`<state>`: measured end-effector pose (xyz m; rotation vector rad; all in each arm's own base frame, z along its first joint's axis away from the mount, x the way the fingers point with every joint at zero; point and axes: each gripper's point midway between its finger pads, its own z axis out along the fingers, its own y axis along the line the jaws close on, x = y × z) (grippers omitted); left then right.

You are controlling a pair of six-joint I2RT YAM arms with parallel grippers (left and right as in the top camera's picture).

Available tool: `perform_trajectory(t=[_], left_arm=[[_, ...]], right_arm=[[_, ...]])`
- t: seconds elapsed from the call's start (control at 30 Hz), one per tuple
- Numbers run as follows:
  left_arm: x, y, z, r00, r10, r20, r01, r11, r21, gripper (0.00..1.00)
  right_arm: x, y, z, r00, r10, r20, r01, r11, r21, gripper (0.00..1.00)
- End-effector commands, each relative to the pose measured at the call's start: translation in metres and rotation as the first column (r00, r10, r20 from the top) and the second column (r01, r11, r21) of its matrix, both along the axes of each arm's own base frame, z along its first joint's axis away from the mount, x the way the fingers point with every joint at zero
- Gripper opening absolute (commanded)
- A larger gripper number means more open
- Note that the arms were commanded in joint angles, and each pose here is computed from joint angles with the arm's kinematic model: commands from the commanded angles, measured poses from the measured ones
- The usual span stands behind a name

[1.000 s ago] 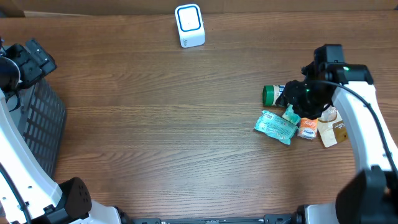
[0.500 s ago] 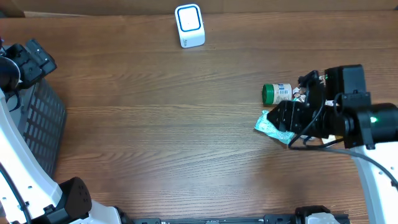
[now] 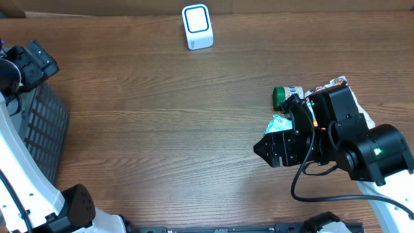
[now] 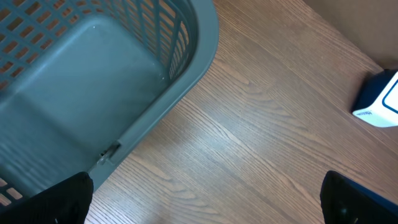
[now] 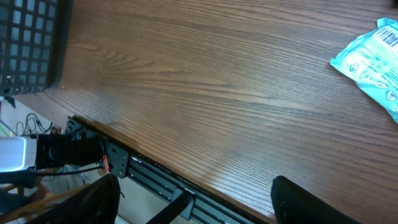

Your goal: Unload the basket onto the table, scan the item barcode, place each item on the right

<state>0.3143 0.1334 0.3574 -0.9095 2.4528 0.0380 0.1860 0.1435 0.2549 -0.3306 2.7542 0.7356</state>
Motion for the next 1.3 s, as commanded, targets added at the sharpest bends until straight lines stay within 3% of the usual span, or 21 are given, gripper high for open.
perform_trajectory(t=[0.0,0.47,0.57,0.6,0.93,1.27], left_arm=[[-0.001,-0.002,0.006,1.000,-0.019,0.014,0.019,1.000,0.021,1.00],[-0.001,-0.002,0.006,1.000,-0.019,0.014,0.019,1.000,0.021,1.00],[-0.001,-0.002,0.006,1.000,-0.019,0.014,0.019,1.000,0.021,1.00],[-0.001,-0.002,0.006,1.000,-0.019,0.014,0.019,1.000,0.021,1.00],[-0.001,-0.002,0.006,1.000,-0.019,0.014,0.019,1.000,0.021,0.99],[-0.001,-0.002,0.006,1.000,-0.019,0.014,0.019,1.000,0.021,1.00]], right_arm=[[-0.002,0.001,0.008,1.000,0.010,0.028,-0.011,1.000,0.014,0.80],[0.001,0.003,0.010,0.999,0.010,0.043,-0.011,1.000,0.019,0.83],[0.003,0.003,0.011,0.999,0.010,0.049,-0.011,1.000,0.021,0.92],[0.004,0.003,0.011,0.998,0.009,0.055,-0.010,1.000,0.021,1.00],[0.023,0.007,0.020,0.989,-0.001,0.145,-0.005,0.999,0.038,1.00],[0.024,0.008,0.021,0.989,-0.001,0.149,-0.005,0.999,0.040,1.00]])
